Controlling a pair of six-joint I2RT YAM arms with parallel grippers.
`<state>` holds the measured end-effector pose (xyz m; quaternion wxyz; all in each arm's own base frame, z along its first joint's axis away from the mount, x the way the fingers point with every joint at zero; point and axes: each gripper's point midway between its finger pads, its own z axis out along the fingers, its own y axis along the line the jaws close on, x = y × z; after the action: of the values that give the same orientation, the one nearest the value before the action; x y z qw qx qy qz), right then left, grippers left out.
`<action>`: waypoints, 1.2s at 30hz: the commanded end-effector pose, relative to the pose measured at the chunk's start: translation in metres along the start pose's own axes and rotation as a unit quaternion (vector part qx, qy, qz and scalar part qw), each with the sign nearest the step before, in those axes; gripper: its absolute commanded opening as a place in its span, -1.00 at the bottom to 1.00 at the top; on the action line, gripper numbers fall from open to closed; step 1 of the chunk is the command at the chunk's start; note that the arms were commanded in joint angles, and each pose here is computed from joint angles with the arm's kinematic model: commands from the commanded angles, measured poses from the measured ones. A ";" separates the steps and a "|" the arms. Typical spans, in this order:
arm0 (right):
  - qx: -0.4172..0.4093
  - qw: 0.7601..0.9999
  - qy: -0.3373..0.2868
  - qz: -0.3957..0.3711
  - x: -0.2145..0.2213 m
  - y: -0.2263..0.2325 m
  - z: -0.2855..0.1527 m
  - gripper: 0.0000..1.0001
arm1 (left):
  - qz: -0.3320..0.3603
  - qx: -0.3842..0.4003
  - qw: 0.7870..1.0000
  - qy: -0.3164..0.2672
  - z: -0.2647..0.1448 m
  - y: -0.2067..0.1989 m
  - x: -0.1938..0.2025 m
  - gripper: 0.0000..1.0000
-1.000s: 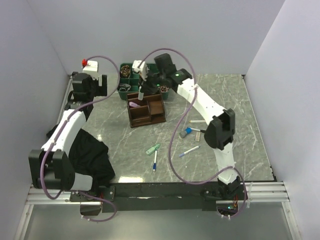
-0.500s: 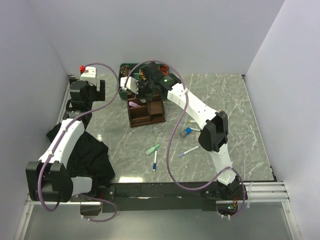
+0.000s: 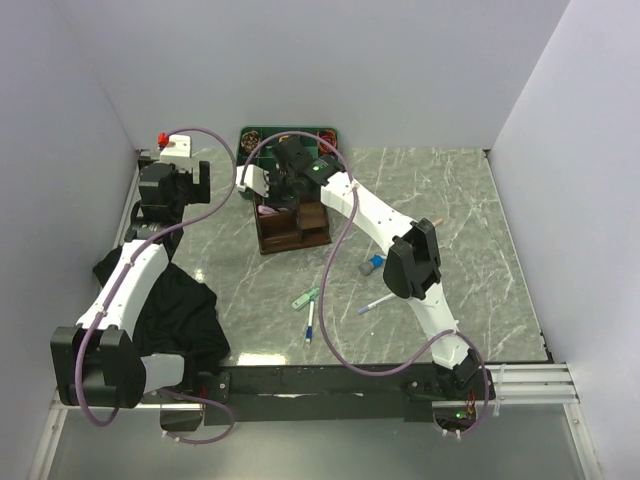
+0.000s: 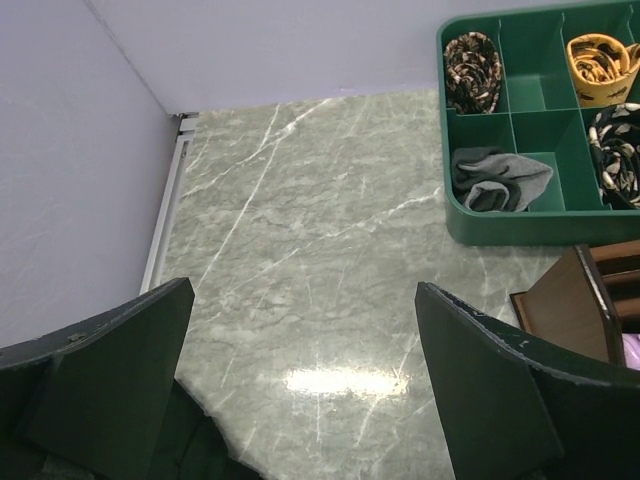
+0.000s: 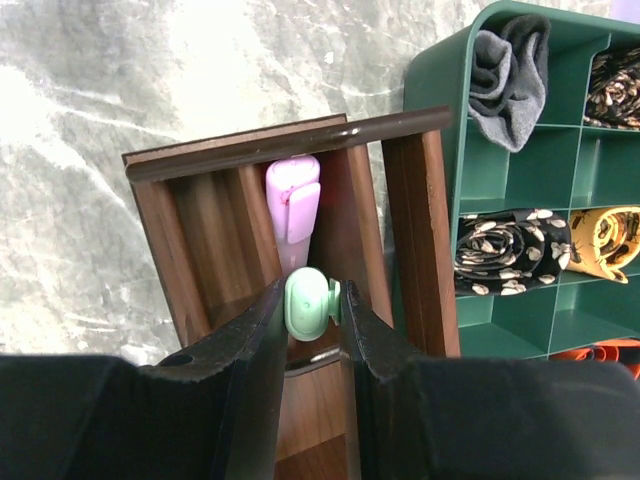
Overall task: Sort the stationery into containers
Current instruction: Place the pen in the storage box, then pick up the pen from the center of the board.
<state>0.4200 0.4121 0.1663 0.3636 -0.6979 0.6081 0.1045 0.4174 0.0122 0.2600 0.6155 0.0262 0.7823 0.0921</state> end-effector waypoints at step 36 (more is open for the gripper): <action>0.141 0.916 -0.078 0.368 0.083 0.018 -0.211 0.26 | 0.043 0.386 0.922 -0.003 -0.120 -0.173 -0.024 0.99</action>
<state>0.3639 0.2468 0.2771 0.4558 -0.4033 0.7694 0.1942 0.3478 -0.1375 0.2886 0.5922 0.2113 0.7642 -0.1438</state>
